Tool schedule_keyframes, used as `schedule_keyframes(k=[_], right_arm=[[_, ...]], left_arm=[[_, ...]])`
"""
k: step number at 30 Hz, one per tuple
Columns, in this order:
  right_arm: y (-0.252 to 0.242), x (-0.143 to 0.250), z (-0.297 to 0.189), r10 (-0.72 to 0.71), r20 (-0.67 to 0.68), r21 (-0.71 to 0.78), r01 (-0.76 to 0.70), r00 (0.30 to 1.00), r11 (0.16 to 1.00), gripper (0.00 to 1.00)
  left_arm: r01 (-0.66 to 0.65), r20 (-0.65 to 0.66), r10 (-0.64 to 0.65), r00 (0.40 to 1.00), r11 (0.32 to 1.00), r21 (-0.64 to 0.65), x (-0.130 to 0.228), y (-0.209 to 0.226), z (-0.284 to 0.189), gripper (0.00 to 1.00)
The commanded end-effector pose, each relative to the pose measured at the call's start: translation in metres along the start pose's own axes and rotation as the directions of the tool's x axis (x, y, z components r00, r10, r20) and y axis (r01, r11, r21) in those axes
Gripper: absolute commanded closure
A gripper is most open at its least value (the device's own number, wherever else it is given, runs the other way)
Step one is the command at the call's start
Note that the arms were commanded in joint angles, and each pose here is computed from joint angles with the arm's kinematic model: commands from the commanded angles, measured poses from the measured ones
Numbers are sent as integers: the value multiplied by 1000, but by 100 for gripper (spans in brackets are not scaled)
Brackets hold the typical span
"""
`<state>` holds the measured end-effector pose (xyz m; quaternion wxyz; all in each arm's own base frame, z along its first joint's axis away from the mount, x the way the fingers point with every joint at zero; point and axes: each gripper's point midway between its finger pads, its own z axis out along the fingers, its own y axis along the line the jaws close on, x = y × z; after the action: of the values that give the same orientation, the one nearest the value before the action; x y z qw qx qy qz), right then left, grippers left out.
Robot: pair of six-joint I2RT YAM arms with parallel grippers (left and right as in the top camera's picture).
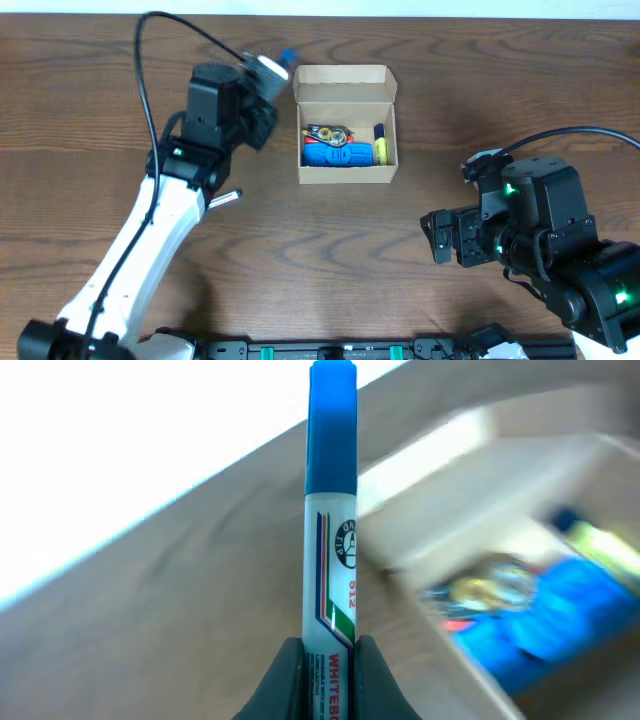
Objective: Pack container
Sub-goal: 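Carry the blue-capped marker with the left gripper into the box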
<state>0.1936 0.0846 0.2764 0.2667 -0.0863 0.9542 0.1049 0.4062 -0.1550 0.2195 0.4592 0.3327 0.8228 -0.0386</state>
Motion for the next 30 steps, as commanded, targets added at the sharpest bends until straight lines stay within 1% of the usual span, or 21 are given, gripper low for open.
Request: schedule_keyframes(k=[1, 3, 5, 7, 10, 14, 21, 29, 30], right_arm=[[1, 0, -1, 0, 1, -2, 0, 1000, 1000, 1], [1, 0, -1, 0, 1, -2, 0, 1000, 1000, 1], [2, 0, -1, 0, 1, -3, 0, 1000, 1000, 1], [2, 0, -1, -1, 1, -3, 1, 1000, 1000, 1], [1, 0, -1, -1, 1, -2, 1, 1000, 1000, 1], [1, 0, -1, 0, 1, -2, 0, 1000, 1000, 1], [1, 0, -1, -1, 1, -2, 1, 1000, 1000, 1], [1, 0, -1, -1, 1, -2, 1, 1000, 1000, 1], [1, 0, -1, -1, 1, -2, 1, 1000, 1000, 1]], left_arm=[[-383, 160, 353, 922, 891, 244, -12, -63, -2, 95], [-462, 189, 424, 886, 843, 276, -11, -81, 1, 95], [-512, 210, 468, 859, 808, 293, -11, -95, 4, 95], [-576, 232, 527, 818, 758, 308, -8, -110, 9, 95], [-615, 225, 573, 788, 719, 324, -1, -126, 20, 95], [-662, 191, 639, 745, 673, 329, 14, -133, 40, 94], [-671, 199, 645, 738, 669, 319, 19, -135, 65, 95], [-662, 123, 663, 738, 677, 322, 37, -129, 81, 94], [-662, 118, 665, 738, 678, 319, 37, -128, 81, 92]])
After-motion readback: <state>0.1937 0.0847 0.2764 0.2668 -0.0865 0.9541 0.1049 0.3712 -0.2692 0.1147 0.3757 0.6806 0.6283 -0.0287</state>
